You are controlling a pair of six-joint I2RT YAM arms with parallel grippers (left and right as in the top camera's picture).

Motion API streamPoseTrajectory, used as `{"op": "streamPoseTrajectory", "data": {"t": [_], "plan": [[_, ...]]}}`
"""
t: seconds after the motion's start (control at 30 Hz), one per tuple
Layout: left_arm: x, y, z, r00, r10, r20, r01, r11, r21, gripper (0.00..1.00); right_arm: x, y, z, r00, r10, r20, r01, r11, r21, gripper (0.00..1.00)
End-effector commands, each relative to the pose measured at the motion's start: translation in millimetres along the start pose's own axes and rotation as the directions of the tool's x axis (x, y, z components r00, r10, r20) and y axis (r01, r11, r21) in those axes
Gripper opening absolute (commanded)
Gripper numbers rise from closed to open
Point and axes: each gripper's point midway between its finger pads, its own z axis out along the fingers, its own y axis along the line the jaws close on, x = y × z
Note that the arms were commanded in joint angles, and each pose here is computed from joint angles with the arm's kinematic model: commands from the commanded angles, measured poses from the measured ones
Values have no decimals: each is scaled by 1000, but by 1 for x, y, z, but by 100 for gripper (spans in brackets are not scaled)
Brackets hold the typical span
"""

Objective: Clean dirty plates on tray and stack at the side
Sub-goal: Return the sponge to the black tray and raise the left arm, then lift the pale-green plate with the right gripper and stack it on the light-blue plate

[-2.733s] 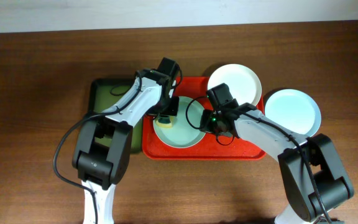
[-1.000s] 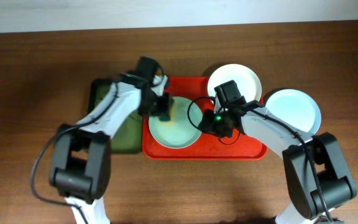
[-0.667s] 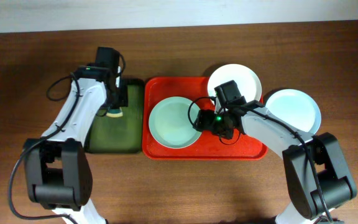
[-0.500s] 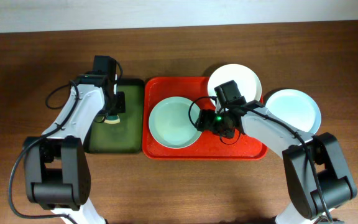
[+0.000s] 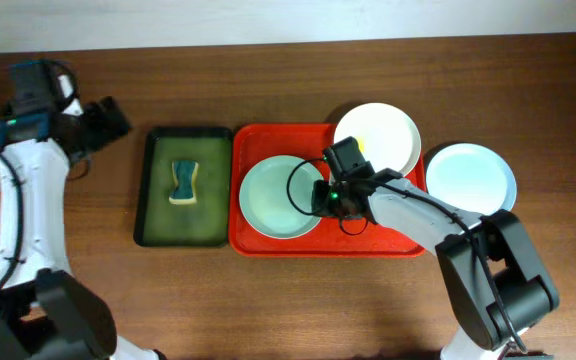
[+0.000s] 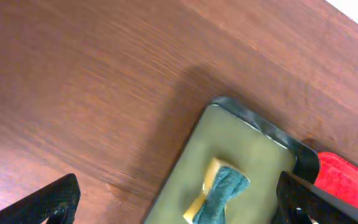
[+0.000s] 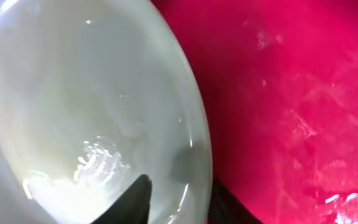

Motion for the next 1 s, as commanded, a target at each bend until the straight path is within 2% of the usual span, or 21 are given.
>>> {"op": "streamPoseTrajectory", "data": {"t": [0.0, 0.1, 0.17, 0.3, 0.43, 0.53, 0.63, 0.73, 0.87, 0.97], "plan": [[-2, 5, -1, 999, -40, -6, 40, 999, 20, 100, 2, -4, 6, 1000, -1, -5, 1, 1000, 25, 4], [-2, 5, -1, 999, -40, -6, 40, 999, 20, 99, -5, -10, -7, 999, 39, -23, -38, 999, 24, 4], [-2, 5, -1, 999, -40, -5, 40, 999, 20, 100, -6, -8, -35, 992, 95, -86, -98, 995, -21, 4], [-2, 5, -1, 999, -40, -5, 40, 999, 20, 99, -11, -3, -68, 990, 101, -98, -102, 995, -6, 4], [-2, 5, -1, 999, -40, -5, 40, 999, 20, 99, -39, 30, -96, 997, 69, -36, -70, 996, -50, 4], [-2, 5, -1, 999, -40, -5, 40, 999, 20, 99, -63, 59, -100, 990, 40, 133, -38, 999, -16, 4], [-2, 5, -1, 999, -40, -5, 40, 999, 20, 99, -71, 95, -93, 950, -48, 309, 35, 998, 50, 4], [-2, 5, -1, 999, -40, -5, 40, 999, 20, 99, -56, 130, -92, 882, -177, 438, 115, 980, 164, 4], [-2, 5, -1, 999, -40, -5, 40, 999, 20, 99, -46, 152, -108, 781, -310, 542, 175, 942, 287, 4], [-2, 5, -1, 999, -40, -5, 40, 999, 20, 99, -50, 168, -125, 675, -427, 602, 226, 896, 382, 4]]}}
